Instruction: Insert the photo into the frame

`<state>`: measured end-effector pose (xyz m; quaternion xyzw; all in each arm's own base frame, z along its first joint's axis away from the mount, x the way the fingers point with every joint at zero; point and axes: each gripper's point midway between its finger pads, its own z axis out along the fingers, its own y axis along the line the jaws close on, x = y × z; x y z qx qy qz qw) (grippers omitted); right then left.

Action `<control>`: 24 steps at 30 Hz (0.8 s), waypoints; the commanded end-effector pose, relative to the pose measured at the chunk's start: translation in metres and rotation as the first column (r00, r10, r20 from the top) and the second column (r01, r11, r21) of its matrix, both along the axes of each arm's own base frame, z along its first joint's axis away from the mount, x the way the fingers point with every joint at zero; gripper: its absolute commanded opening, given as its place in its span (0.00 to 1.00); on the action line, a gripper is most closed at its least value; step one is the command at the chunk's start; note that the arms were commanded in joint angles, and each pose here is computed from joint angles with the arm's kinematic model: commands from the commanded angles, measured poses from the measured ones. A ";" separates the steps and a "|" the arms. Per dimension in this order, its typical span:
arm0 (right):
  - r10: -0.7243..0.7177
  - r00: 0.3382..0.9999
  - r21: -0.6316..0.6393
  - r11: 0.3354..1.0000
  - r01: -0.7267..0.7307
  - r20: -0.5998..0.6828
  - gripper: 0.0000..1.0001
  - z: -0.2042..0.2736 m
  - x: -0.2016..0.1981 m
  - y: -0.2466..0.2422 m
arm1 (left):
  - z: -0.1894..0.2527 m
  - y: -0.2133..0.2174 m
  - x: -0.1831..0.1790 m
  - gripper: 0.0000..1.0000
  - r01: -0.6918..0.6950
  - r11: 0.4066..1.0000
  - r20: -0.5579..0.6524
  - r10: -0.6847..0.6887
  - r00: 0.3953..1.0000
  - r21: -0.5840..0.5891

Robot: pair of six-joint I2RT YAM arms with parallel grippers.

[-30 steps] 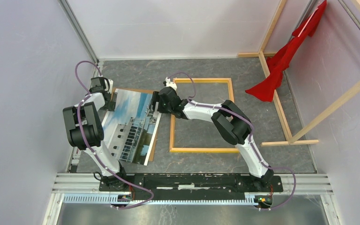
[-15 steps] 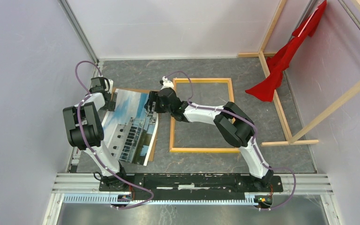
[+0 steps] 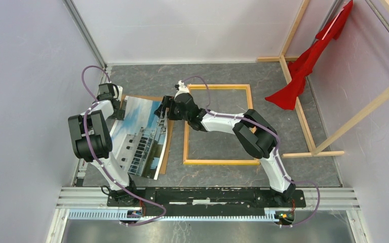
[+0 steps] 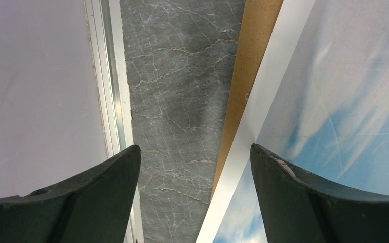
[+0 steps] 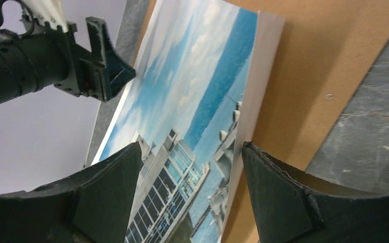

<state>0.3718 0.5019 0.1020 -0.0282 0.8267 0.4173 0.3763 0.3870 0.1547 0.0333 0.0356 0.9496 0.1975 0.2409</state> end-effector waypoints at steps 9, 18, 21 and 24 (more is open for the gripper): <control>0.014 0.998 0.041 0.999 -0.012 -0.066 0.78 -0.026 0.012 -0.011 | -0.052 -0.022 -0.032 0.86 0.040 0.995 -0.160 -0.053 0.986 -0.087; 0.083 0.984 0.190 0.980 -0.052 -0.158 0.73 -0.035 0.005 -0.002 | -0.051 -0.021 -0.033 0.86 0.040 0.996 -0.164 -0.052 0.985 -0.080; 0.074 0.985 0.178 0.983 -0.045 -0.158 0.69 -0.034 0.007 -0.003 | -0.051 -0.020 -0.033 0.86 0.040 0.996 -0.164 -0.052 0.985 -0.079; 0.072 0.987 0.175 0.984 -0.046 -0.144 0.49 -0.028 0.008 -0.004 | -0.048 -0.020 -0.033 0.86 0.040 0.996 -0.165 -0.053 0.985 -0.082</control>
